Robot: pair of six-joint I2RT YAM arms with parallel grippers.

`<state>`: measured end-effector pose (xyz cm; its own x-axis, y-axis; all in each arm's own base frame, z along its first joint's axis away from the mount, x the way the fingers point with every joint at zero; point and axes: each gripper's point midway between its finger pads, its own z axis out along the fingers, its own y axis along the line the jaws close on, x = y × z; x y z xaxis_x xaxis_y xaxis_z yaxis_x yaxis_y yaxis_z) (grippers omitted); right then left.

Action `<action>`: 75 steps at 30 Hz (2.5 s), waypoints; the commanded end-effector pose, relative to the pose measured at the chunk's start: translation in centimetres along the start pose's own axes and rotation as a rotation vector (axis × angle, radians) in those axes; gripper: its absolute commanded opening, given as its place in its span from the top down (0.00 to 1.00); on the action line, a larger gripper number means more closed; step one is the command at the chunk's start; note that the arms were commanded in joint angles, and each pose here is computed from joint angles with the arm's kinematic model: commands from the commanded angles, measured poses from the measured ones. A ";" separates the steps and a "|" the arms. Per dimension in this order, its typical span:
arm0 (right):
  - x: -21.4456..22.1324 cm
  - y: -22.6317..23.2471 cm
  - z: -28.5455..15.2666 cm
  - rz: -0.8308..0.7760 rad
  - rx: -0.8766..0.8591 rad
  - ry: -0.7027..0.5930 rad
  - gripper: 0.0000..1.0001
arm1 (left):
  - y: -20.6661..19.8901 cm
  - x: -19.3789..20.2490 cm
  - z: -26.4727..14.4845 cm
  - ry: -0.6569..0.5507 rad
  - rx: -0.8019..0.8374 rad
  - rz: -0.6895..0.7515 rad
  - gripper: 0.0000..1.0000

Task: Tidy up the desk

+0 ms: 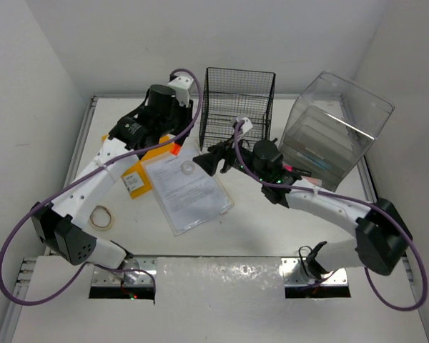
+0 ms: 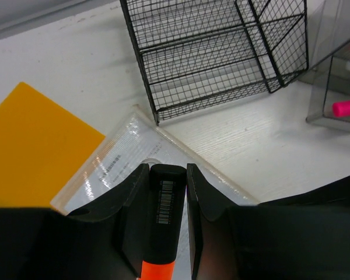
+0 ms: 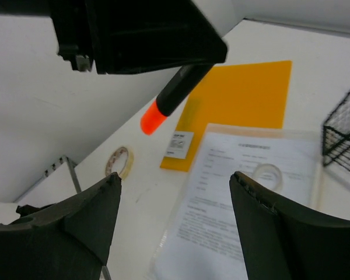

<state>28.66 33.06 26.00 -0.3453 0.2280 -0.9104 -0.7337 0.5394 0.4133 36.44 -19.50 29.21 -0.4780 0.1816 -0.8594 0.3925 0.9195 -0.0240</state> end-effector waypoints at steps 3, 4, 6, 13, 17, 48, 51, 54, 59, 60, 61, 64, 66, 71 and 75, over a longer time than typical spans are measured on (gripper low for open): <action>-5.4 3.9 2.8 0.013 -0.148 -0.219 0.27 | -0.5 -2.8 -0.7 -0.085 0.001 -0.169 1.00; -5.0 3.7 3.4 0.015 -0.148 -0.215 0.27 | -0.6 -2.8 -0.8 -0.087 0.006 -0.173 1.00; -4.8 3.2 4.4 0.027 -0.127 -0.209 0.27 | -1.0 -3.3 -1.1 -0.102 0.029 -0.182 1.00; -4.6 1.6 7.1 0.045 -0.071 -0.220 0.27 | -1.1 -3.9 -1.8 -0.130 0.040 -0.189 1.00; -4.5 0.6 8.9 0.066 -0.037 -0.221 0.28 | -1.4 -4.4 -2.5 -0.151 0.059 -0.202 1.00; -1.4 -18.7 -13.9 -0.685 0.925 0.583 1.00 | 8.4 -3.0 -7.7 -0.086 -0.095 -0.018 0.00; -0.6 -20.6 -17.4 -0.801 1.050 0.755 1.00 | 10.4 -0.3 -6.6 -0.021 -0.128 -0.013 0.01; 0.4 -22.2 -18.9 -0.878 1.100 0.874 1.00 | 11.7 2.5 -5.4 0.044 -0.165 -0.008 0.00; 1.1 -24.8 -20.5 -0.950 1.184 1.000 1.00 | 13.7 5.9 -4.2 0.078 -0.231 0.002 0.00; 1.3 -25.1 -20.7 -0.954 1.191 1.013 1.00 | 14.3 6.2 -4.3 0.079 -0.264 0.007 0.00; 1.4 -25.5 -20.8 -0.953 1.200 1.018 1.00 | 14.7 6.3 -4.4 0.073 -0.283 0.013 0.00; 2.6 -26.9 -21.3 -0.945 1.204 1.084 0.93 | 16.1 7.1 -4.8 0.072 -0.358 0.030 0.00; 3.4 -27.7 -21.3 -0.951 1.205 1.126 0.90 | 16.5 7.8 -5.2 0.072 -0.387 0.035 0.00; 4.0 -28.7 -21.9 -0.977 1.237 1.200 0.74 | 17.4 9.1 -5.4 0.071 -0.441 0.050 0.00; 4.1 -28.8 -22.1 -0.975 1.250 1.210 0.46 | 17.5 9.6 -5.0 0.081 -0.442 0.051 0.00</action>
<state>34.91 0.99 9.39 -0.6781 -0.7330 -0.0534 -0.3869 0.4179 -0.8220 33.81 -0.78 21.96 -0.5826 0.2428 -0.7756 0.0955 0.9682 0.2314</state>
